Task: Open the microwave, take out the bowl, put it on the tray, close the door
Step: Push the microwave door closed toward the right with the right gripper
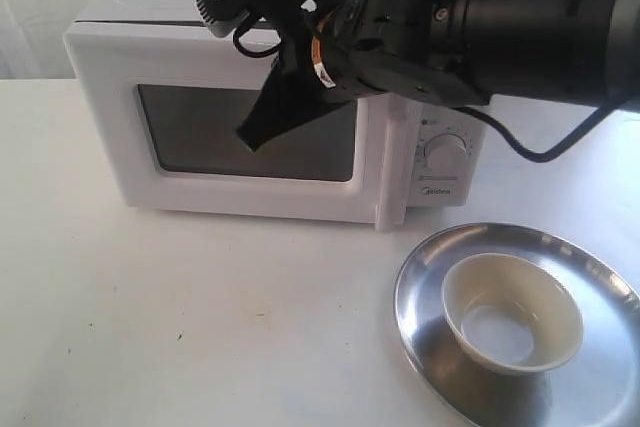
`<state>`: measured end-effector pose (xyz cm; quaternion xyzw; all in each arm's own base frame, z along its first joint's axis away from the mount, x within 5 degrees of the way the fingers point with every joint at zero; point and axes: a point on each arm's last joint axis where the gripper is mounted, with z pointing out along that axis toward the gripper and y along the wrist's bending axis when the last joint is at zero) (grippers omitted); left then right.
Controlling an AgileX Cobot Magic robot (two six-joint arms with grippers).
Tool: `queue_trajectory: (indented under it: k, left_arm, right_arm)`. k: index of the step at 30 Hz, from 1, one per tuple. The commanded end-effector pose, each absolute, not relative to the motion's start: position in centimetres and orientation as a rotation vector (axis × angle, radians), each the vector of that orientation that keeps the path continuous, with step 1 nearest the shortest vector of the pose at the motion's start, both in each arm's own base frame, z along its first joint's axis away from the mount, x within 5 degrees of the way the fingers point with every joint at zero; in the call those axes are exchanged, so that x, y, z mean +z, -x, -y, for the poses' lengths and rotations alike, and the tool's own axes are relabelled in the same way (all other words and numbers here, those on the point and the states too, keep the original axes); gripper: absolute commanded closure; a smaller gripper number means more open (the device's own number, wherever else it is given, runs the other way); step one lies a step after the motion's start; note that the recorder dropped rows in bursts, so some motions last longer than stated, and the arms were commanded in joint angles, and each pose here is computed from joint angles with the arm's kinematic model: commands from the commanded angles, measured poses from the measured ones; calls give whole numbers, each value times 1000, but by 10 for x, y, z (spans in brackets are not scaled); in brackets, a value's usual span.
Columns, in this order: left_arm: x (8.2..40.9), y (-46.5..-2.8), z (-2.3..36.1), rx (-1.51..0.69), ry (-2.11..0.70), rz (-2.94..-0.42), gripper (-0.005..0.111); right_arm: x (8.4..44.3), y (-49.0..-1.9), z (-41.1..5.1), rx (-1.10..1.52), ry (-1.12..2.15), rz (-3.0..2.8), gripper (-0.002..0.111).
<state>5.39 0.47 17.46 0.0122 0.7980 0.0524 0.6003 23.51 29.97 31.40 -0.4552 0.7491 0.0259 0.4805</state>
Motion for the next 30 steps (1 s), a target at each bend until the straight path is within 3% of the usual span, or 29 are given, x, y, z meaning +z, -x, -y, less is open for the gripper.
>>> queue_trajectory:
  k: [1,9,30]
  left_arm:
    - [174,-54,-5,113,-21,-1851,107]
    - [174,-54,-5,113,-21,-1851,107]
    - [174,-54,-5,113,-21,-1851,107]
  right_arm:
    - [306,-249,-295,25,1115,-1835,108]
    - [286,-282,-288,-9,1125,-1798,108]
    - [297,-293,-277,-77,1043,-1736,108]
